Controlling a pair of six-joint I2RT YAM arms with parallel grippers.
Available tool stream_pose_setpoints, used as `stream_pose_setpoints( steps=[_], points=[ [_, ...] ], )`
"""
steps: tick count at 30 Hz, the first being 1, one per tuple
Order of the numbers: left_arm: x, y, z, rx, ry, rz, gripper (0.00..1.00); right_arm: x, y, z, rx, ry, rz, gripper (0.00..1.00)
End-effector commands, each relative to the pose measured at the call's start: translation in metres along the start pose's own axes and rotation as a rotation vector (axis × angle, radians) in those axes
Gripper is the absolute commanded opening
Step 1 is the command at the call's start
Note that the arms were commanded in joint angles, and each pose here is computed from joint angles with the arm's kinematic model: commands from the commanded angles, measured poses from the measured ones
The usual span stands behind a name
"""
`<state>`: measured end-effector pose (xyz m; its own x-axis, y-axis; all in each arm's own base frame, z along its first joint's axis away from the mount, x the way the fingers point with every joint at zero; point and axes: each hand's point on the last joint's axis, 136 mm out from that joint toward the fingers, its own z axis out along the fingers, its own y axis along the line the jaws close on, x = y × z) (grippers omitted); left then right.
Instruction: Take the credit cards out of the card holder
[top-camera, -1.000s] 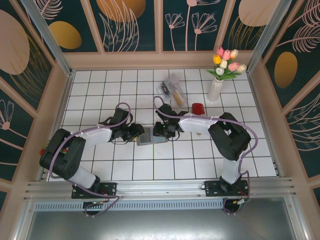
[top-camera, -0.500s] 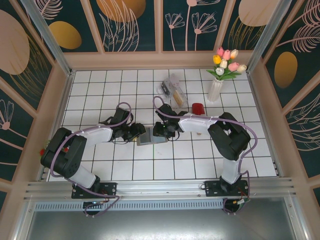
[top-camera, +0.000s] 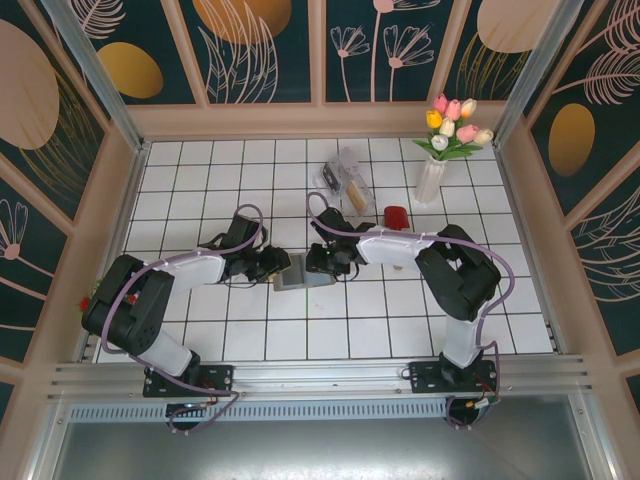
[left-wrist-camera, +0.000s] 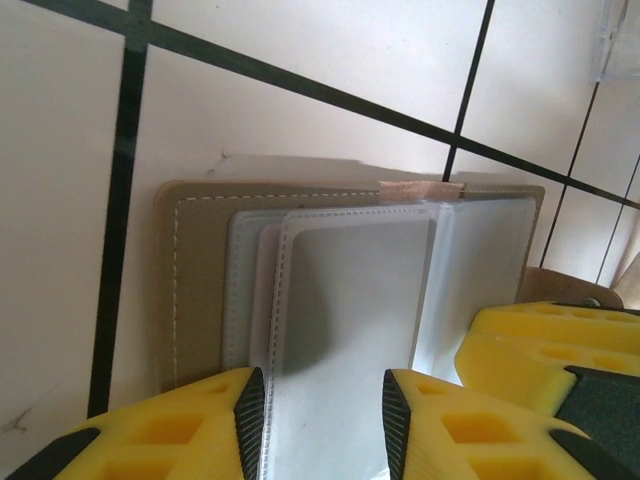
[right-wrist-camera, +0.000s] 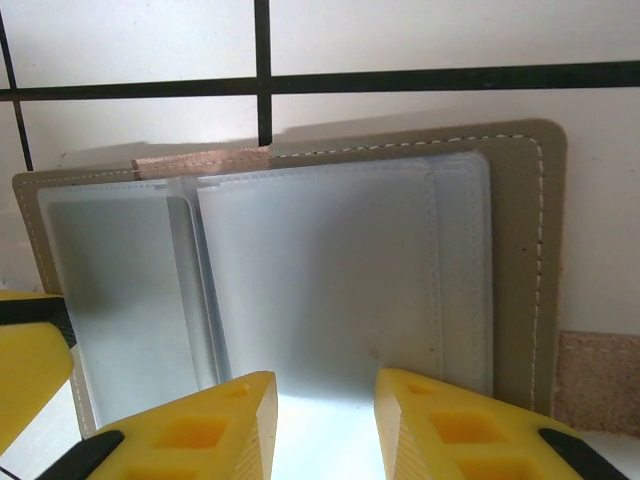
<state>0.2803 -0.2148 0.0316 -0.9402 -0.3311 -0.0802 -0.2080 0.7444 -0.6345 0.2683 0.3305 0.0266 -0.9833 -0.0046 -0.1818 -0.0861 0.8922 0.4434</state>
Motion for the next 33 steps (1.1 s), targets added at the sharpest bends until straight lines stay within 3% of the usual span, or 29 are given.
stream_pose_setpoints(
  steps=[1, 17, 33],
  points=[
    [0.0, -0.011, 0.001, 0.047, 0.01, 0.028, 0.39, 0.016, -0.018, 0.012, 0.055, 0.047, 0.016, 0.34],
    [0.003, -0.027, -0.008, 0.123, 0.014, 0.072, 0.32, 0.008, -0.007, 0.001, 0.018, 0.01, 0.013, 0.33],
    [0.007, -0.063, -0.013, 0.284, 0.032, 0.071, 0.26, -0.023, 0.033, -0.069, -0.126, -0.186, 0.004, 0.34]
  ],
)
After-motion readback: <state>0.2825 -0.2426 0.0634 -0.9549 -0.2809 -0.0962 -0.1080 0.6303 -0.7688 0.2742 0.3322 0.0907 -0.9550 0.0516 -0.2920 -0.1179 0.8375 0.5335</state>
